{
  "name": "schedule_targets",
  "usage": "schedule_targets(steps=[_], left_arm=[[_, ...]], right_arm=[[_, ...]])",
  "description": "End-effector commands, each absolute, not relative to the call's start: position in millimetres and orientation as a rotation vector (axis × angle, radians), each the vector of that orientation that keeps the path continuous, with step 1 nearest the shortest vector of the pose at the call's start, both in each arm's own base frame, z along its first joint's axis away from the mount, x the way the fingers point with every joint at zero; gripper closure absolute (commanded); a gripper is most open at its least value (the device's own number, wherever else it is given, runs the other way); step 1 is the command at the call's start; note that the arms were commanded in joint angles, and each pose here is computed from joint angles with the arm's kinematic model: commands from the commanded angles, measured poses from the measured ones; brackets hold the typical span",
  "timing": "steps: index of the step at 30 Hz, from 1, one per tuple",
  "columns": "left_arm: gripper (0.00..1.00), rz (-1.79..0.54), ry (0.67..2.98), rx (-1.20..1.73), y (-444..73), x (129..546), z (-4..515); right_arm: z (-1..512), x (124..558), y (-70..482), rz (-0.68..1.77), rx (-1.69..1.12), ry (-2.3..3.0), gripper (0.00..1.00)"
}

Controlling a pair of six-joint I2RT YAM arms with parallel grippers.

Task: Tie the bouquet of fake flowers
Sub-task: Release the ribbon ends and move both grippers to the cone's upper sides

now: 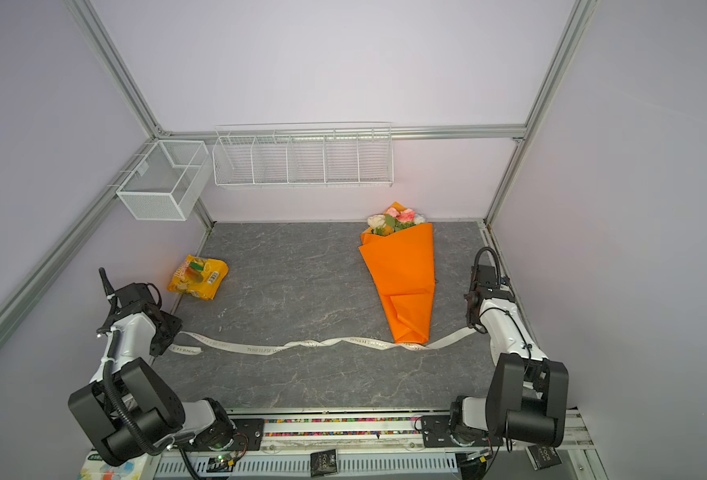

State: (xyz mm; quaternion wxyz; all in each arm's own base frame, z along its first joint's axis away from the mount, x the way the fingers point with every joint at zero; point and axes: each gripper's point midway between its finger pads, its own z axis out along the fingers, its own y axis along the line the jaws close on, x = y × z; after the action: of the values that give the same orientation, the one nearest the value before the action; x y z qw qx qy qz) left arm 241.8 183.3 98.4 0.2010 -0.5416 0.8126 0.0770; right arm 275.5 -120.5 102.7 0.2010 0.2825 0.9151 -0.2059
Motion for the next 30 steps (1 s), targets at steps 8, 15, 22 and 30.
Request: schedule_targets(steps=[8,15,22,30], left_arm=[[0.01,0.035,2.282,-1.154,159.4,278.3,173.8],[0.13,-0.866,2.367,-0.507,-74.4,363.3,195.3],[0.14,-1.233,2.441,-0.181,-273.7,395.3,172.0],[0.15,-1.4,2.496,-0.202,-376.5,439.8,113.9]], right_arm=[[174.9,331.1,-36.6,0.127,0.431,2.497,0.4],[152.1,358.3,29.7,0.68,0.301,2.539,0.4],[111.7,393.5,33.3,0.779,0.33,2.594,0.39],[74.4,435.7,18.5,0.733,0.366,2.637,0.37]])
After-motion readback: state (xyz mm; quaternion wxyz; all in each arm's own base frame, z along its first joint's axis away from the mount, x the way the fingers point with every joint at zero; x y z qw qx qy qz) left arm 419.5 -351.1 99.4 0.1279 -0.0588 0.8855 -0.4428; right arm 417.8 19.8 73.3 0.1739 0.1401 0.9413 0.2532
